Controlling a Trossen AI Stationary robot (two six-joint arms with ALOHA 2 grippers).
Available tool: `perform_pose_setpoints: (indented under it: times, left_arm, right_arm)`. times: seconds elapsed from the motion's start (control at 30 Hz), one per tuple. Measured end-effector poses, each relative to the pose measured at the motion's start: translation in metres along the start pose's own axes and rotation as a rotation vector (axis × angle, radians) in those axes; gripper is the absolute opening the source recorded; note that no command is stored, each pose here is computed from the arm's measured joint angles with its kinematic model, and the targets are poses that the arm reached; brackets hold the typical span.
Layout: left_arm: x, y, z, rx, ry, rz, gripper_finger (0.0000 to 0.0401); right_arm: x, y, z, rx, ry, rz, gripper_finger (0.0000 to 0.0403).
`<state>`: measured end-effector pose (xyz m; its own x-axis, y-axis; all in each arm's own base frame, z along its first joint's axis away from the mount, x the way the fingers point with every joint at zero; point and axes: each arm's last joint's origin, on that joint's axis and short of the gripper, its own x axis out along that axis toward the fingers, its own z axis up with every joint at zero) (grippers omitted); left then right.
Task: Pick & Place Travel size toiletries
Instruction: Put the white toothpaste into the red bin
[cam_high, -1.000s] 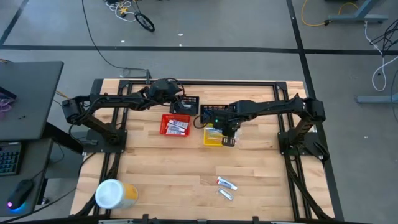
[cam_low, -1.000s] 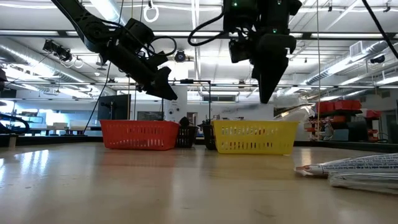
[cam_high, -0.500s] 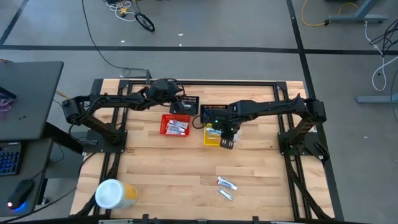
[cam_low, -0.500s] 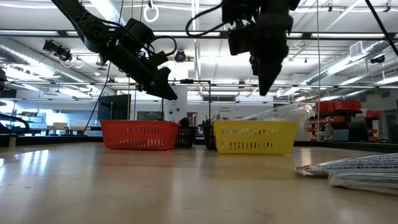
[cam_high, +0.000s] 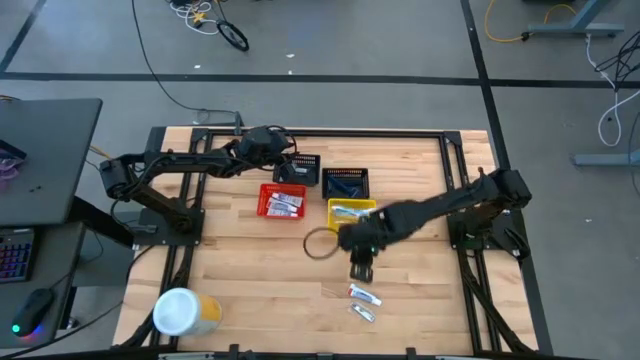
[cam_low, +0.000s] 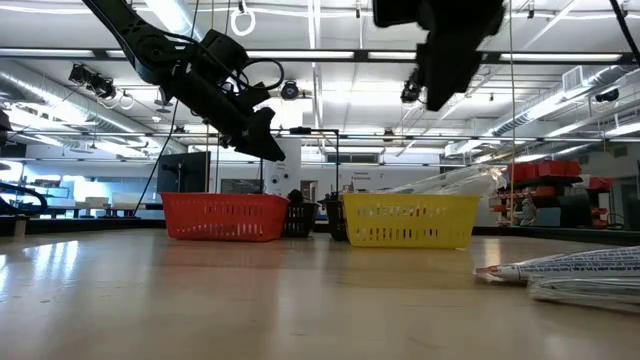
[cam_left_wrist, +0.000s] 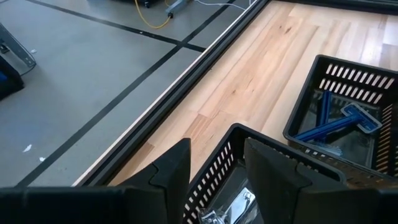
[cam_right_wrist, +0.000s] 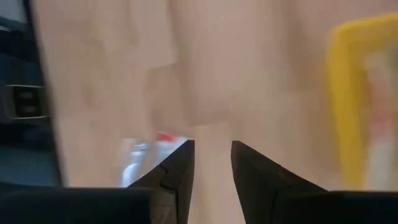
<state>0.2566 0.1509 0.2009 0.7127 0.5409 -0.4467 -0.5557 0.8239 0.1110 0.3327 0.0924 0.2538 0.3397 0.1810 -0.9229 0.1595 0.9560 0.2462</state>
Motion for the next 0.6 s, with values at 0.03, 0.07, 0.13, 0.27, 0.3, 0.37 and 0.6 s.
perform_pose_setpoints:
  times: [0.03, 0.07, 0.13, 0.27, 0.3, 0.37, 0.6]
  left_arm:
    - [0.000, 0.000, 0.000, -0.006, 0.000, 0.000, 0.0160]
    - [0.000, 0.000, 0.000, -0.013, 0.000, 0.000, 0.0160]
    - [0.000, 0.000, 0.000, -0.027, 0.000, 0.000, 0.0160]
    - [0.000, 0.000, 0.000, -0.028, 0.002, 0.000, 0.0160]
    - [0.000, 0.000, 0.000, -0.028, 0.002, 0.000, 0.0160]
    - [0.000, 0.000, 0.000, -0.025, 0.002, 0.000, 0.0160]
    - [0.000, 0.000, 0.000, -0.025, 0.002, 0.000, 0.0160]
  right_arm:
    - [0.003, 0.008, -0.005, 0.017, 0.002, 0.012, 0.0114]
    - [0.006, 0.014, -0.010, 0.033, 0.009, 0.017, 0.0116]
    - [0.011, 0.026, -0.021, 0.044, 0.026, 0.023, 0.0123]
    - [0.025, 0.040, -0.043, 0.111, 0.060, 0.030, 0.0145]
    - [0.028, 0.043, -0.048, 0.133, 0.072, 0.025, 0.0152]
    - [0.030, 0.048, -0.056, 0.159, 0.086, 0.022, 0.0163]
    - [0.040, 0.070, -0.080, 0.140, 0.071, 0.023, 0.0172]
